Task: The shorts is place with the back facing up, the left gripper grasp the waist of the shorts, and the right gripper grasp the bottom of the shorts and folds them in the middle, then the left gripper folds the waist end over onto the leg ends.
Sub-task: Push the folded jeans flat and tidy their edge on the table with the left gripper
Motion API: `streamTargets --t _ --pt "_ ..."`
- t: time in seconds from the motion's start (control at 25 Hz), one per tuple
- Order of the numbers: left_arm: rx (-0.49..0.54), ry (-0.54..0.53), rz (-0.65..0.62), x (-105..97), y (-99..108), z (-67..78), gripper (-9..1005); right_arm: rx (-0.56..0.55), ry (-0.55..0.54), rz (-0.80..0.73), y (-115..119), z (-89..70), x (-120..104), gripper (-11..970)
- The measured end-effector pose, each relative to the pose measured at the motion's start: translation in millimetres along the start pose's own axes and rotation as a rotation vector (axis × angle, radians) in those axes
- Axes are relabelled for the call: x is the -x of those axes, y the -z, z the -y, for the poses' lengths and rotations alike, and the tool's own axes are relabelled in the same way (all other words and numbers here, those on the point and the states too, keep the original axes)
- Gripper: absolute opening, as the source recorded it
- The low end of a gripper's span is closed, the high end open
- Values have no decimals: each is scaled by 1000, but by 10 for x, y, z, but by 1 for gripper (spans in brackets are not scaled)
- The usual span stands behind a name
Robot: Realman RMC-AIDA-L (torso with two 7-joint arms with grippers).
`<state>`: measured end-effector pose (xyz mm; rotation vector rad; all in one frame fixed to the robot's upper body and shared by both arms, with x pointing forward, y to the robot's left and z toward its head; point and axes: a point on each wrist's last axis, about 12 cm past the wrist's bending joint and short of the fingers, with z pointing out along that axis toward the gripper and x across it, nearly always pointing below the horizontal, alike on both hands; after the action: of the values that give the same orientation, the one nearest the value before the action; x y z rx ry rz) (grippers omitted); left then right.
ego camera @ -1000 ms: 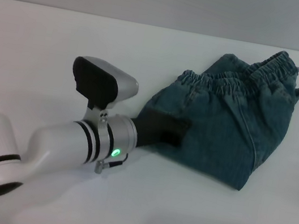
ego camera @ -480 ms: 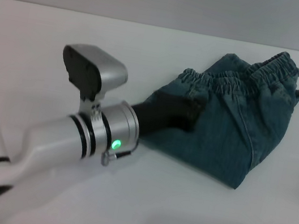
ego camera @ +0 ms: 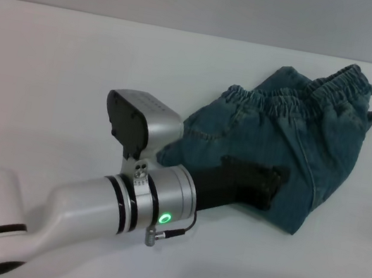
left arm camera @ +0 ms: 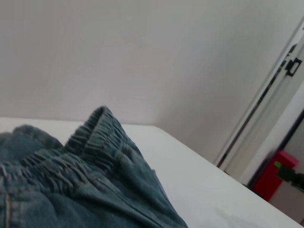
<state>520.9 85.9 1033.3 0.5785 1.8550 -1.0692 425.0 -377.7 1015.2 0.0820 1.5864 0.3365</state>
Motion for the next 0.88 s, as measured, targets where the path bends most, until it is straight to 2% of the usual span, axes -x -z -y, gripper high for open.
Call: streamTargets --t 0.4,0.64,0.88 --pt "52 23 -136 -79 -78 -48 40 0 -2 -2 9 -1 -5 -2" --pt "133 10 -178 -39 -78 -223 43 -6 -13 3 43 -5 -14 -2" --pt "184 7 -167 36 -45 -376 45 -6 -22 4 45 -14 -20 -2"
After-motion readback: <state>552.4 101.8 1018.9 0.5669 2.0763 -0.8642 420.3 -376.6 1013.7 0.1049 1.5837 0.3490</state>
